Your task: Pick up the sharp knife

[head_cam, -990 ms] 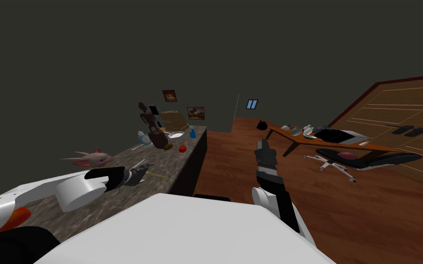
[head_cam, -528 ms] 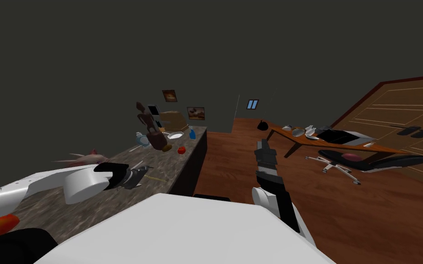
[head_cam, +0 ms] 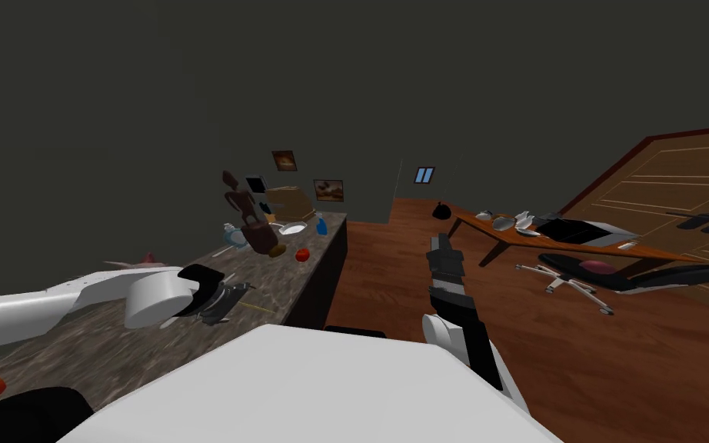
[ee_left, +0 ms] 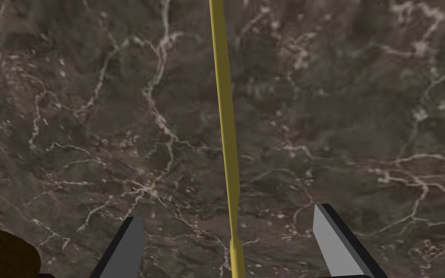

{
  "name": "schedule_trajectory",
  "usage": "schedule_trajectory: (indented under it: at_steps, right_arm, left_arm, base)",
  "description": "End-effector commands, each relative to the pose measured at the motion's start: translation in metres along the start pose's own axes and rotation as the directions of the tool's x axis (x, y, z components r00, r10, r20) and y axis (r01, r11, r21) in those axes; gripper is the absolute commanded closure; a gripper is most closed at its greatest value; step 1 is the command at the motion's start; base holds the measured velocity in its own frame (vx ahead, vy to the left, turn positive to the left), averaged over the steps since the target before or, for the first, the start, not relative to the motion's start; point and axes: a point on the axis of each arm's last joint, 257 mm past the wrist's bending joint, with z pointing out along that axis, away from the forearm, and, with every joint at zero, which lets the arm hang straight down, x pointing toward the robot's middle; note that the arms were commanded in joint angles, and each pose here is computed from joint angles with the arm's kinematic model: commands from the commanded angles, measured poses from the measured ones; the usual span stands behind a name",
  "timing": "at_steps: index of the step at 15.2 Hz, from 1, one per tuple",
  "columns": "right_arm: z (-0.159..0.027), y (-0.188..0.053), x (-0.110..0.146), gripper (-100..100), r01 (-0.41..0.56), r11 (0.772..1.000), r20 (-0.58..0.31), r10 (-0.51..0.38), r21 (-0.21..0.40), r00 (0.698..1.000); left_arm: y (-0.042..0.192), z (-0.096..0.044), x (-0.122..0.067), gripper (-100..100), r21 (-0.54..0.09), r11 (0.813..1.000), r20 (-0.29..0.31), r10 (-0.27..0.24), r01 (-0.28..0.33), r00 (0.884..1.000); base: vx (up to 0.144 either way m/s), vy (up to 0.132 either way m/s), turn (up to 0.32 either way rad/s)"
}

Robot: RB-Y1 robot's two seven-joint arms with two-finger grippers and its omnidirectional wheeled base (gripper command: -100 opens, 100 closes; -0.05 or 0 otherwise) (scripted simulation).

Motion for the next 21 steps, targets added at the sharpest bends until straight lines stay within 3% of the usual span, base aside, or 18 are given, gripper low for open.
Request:
schedule_trajectory:
  at_steps: [1, 8, 9, 14, 17, 18, 21]
  right_arm:
    - [0.0, 0.0, 0.0, 0, 0.0, 1.0, 0.0, 0.0, 0.0, 1.0]
    - [0.0, 0.0, 0.0, 0, 0.0, 1.0, 0.0, 0.0, 0.0, 1.0]
    - [0.0, 0.0, 0.0, 0, 0.0, 1.0, 0.0, 0.0, 0.0, 1.0]
    - [0.0, 0.0, 0.0, 0, 0.0, 1.0, 0.0, 0.0, 0.0, 1.0]
    - [0.0, 0.0, 0.0, 0, 0.0, 1.0, 0.0, 0.0, 0.0, 1.0]
    - [0.0, 0.0, 0.0, 0, 0.0, 1.0, 0.0, 0.0, 0.0, 1.0]
    - [0.0, 0.0, 0.0, 0, 0.0, 1.0, 0.0, 0.0, 0.0, 1.0]
  left_arm:
    - [0.007, -0.001, 0.003, -100, -0.047, 0.999, 0.001, 0.003, -0.003, 1.0]
    - [0.022, -0.005, 0.011, -100, -0.151, 0.988, 0.005, 0.012, -0.011, 1.0]
    - [0.02, -0.005, 0.009, -100, -0.137, 0.991, 0.004, 0.012, -0.012, 1.0]
    - [0.056, 0.008, -0.006, -100, -0.139, 0.99, 0.013, -0.021, 0.023, 1.0]
    - [0.057, 0.007, -0.007, -100, -0.142, 0.99, 0.014, -0.018, 0.019, 1.0]
    - [0.047, 0.005, -0.003, 100, -0.139, 0.99, 0.011, -0.013, 0.015, 1.0]
    - [0.038, 0.002, 0.001, 100, -0.139, 0.99, 0.009, -0.005, 0.007, 1.0]
  base:
    - [0.052, -0.001, 0.01]
    - [0.037, -0.003, 0.007]
    - [0.02, -0.001, 0.0]
    - [0.034, -0.029, -0.088]
    - [0.019, -0.015, -0.029]
    - [-0.009, 0.009, 0.068]
    - [-0.028, 0.025, 0.066]
